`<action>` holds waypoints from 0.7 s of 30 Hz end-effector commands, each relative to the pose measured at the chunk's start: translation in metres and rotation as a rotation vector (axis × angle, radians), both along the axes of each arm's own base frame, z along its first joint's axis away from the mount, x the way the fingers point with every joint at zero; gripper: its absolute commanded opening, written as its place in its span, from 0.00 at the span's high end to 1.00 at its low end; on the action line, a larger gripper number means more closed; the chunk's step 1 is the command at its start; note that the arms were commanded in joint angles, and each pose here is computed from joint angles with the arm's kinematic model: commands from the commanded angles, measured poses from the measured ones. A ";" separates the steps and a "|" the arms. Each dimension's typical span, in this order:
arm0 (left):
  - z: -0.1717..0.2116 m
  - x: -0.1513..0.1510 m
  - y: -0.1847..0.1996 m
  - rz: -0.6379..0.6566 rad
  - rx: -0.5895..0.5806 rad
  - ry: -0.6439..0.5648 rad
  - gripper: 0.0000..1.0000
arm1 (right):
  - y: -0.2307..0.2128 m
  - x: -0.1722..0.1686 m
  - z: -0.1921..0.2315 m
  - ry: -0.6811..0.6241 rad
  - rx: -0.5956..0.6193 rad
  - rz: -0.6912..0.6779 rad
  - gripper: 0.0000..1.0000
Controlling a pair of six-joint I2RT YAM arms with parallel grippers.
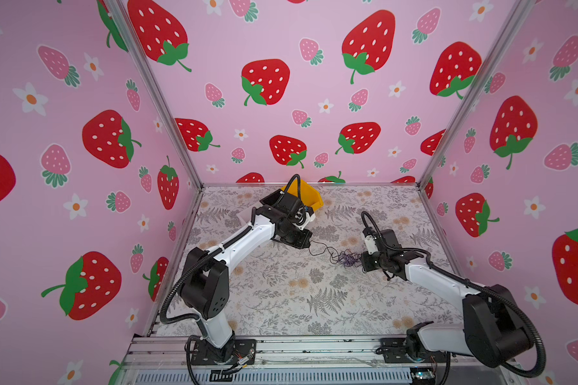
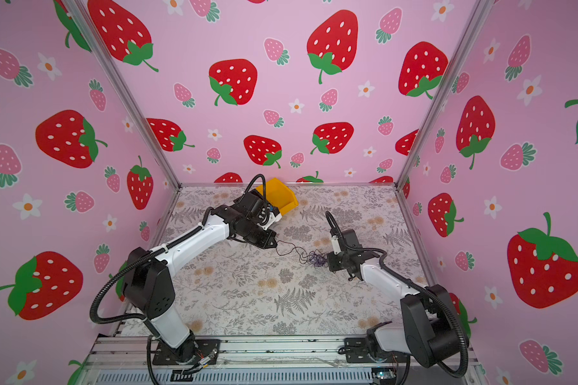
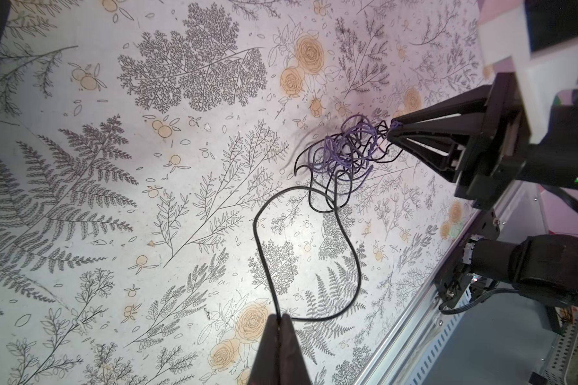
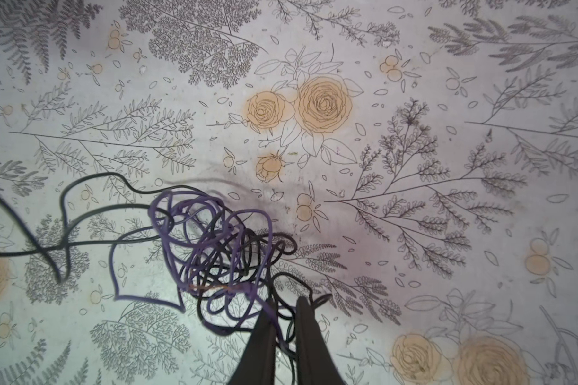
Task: Untangle the cables
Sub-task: 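Pull the black cable toward the bins with left gripper while right holds tangle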
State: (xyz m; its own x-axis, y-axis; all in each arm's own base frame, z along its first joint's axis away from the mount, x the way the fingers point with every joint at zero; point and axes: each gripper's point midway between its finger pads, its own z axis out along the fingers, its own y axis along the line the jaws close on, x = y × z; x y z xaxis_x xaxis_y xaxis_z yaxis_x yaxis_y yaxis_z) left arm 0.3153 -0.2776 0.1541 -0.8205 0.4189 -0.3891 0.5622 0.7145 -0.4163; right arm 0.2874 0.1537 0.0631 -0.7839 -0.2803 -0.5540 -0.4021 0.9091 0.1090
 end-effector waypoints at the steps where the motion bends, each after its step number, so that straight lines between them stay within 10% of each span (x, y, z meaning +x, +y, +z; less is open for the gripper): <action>1: 0.001 -0.003 -0.007 -0.023 -0.035 0.013 1.00 | -0.006 -0.003 -0.005 0.032 -0.034 0.004 0.83; 10: -0.008 -0.013 -0.030 -0.082 -0.055 0.040 1.00 | 0.017 0.006 0.033 -0.088 0.070 0.076 0.52; 21: 0.010 -0.015 -0.051 -0.124 -0.093 0.000 1.00 | 0.063 0.009 0.034 -0.099 0.128 0.220 0.41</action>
